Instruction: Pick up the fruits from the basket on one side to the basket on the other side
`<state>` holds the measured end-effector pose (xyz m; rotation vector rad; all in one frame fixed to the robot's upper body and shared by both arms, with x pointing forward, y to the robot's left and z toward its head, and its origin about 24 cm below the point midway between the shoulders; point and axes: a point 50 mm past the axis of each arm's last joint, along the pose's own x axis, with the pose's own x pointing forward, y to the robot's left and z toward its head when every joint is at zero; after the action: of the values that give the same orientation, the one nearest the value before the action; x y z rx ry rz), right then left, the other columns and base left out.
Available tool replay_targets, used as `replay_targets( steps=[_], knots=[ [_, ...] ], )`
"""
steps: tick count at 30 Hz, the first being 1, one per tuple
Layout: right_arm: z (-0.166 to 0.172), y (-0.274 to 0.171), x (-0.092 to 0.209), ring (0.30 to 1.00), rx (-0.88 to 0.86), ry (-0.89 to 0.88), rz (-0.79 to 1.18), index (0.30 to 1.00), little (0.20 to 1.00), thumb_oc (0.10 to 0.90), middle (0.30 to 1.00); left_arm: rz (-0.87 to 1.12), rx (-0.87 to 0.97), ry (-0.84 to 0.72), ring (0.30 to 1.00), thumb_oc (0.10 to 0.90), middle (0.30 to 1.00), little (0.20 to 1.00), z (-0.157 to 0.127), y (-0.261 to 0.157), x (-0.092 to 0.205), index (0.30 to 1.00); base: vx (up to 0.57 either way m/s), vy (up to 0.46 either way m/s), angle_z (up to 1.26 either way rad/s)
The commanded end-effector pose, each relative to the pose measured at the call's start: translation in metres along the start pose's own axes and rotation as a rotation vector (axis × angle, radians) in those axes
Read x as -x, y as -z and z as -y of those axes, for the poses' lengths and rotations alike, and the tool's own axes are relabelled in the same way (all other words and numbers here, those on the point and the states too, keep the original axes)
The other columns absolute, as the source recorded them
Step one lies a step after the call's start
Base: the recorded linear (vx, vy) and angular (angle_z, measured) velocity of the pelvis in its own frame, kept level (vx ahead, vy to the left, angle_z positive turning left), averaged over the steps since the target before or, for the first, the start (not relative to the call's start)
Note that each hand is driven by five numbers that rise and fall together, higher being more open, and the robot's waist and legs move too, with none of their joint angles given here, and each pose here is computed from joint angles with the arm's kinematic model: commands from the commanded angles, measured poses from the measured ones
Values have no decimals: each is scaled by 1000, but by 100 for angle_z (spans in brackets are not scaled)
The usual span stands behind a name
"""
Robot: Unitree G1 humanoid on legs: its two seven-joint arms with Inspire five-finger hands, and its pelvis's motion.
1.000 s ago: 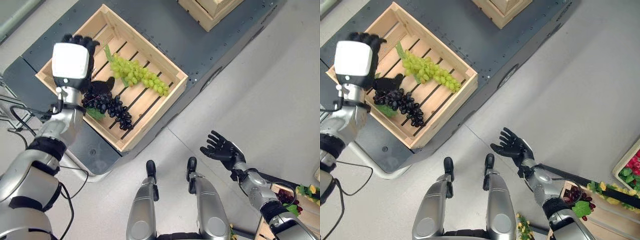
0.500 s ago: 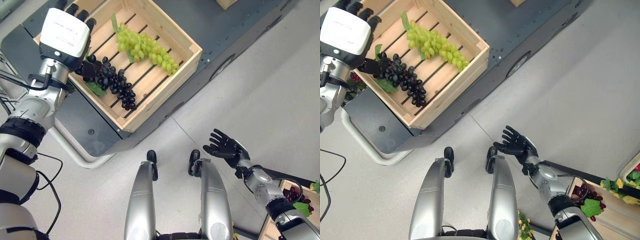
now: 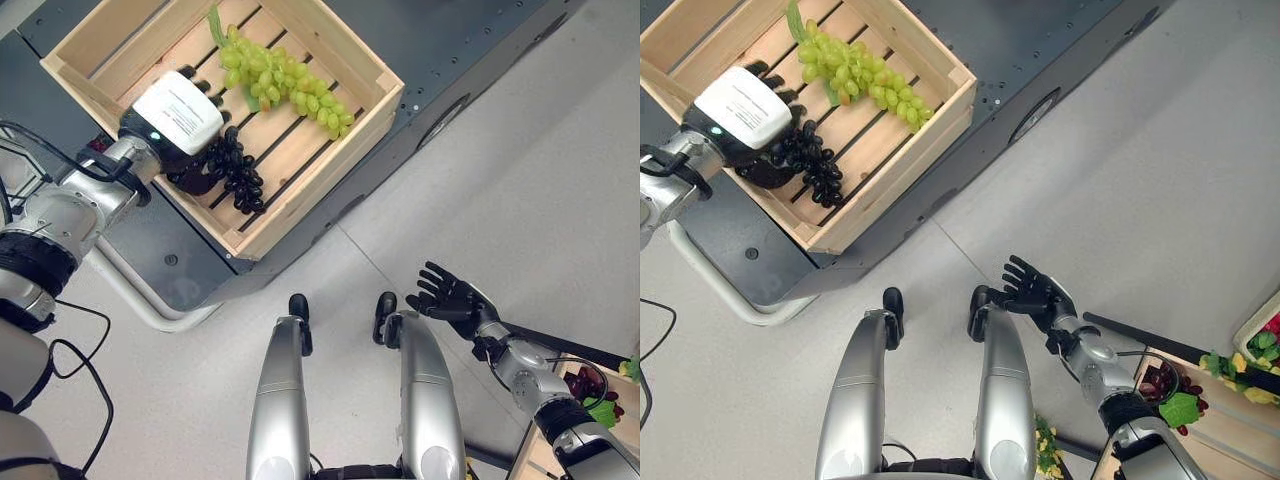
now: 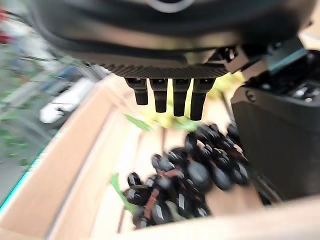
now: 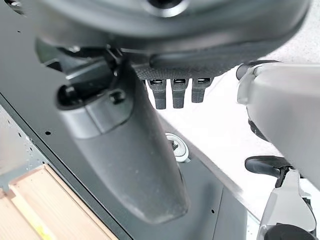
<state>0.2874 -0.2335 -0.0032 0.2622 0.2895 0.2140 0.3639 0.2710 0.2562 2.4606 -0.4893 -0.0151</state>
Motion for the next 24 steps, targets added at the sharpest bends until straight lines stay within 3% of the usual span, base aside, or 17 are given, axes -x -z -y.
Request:
replay_targets(
  steps=[1,8,13,24],
  knots=[
    [11,-30,9,900,19,-47,128,900,900,800,900,-104,-129,-65,900,800,900,900,-40,59,10,900,0,0,0],
    [10,-25,8,900,-12,-50,141,900,900,800,900,-47,-174,-26,900,800,900,900,-48,58,3,900,3,-23,0],
    [5,-20,8,900,-39,-67,159,900,900,800,900,-116,-234,-76,900,800,900,900,-58,69,0,900,1,-44,2],
    [-11,-29,3,900,-105,-117,233,900,900,800,900,-227,-216,66,900,800,900,900,-43,79,0,900,-2,-21,3]
  ],
)
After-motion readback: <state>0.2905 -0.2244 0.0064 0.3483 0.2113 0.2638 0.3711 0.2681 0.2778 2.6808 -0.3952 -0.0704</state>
